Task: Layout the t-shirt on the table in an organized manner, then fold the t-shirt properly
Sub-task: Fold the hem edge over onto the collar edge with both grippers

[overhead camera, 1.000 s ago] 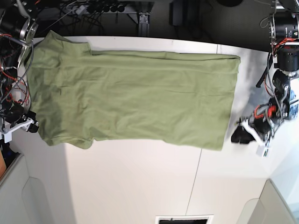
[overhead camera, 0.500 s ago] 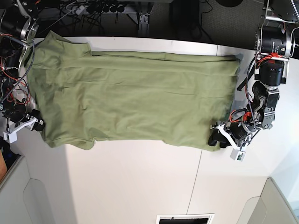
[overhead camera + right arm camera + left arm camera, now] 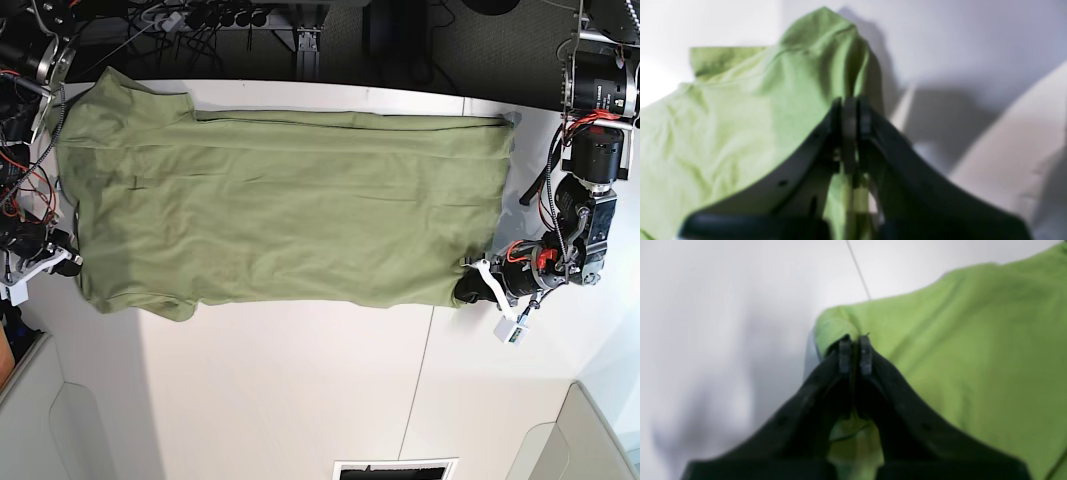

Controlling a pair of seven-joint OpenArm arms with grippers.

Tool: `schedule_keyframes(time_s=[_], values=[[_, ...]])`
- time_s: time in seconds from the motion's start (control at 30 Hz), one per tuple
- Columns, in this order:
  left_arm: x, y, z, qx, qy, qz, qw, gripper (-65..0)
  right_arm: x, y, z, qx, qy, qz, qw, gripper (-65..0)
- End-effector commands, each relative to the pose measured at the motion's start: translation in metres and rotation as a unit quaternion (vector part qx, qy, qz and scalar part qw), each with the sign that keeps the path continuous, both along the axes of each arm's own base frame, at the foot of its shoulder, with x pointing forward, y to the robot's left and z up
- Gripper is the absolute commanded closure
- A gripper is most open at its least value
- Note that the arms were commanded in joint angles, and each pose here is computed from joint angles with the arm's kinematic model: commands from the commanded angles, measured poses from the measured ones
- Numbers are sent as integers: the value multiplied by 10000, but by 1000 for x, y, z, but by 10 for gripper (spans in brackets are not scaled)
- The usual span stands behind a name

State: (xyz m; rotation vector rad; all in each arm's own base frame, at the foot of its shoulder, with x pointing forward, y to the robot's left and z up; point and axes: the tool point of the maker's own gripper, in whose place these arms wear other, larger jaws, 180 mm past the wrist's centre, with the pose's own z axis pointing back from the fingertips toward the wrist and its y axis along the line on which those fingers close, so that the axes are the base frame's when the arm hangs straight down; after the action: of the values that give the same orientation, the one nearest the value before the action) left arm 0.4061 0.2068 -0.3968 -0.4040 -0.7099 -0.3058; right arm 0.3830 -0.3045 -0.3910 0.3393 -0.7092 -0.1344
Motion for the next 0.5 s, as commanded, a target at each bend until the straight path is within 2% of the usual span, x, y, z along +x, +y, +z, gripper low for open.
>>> schedule_keyframes(time_s=[0.0, 0.2, 0.33, 0.47], values=[[14, 0, 28, -157, -324, -60, 9993, 0, 12, -13, 26, -80, -305, 16, 9995, 0], [-18, 15, 44, -10, -231, -369, 9991, 0, -12, -37, 31, 59, -202, -30, 9998, 0], [-46, 19, 53, 152, -216, -686, 9973, 0, -29, -46, 32, -56, -176, -3, 9998, 0], [-77, 6, 55, 260, -137, -1142, 9930, 0, -45, -42, 31, -310, -119, 218, 9992, 0]])
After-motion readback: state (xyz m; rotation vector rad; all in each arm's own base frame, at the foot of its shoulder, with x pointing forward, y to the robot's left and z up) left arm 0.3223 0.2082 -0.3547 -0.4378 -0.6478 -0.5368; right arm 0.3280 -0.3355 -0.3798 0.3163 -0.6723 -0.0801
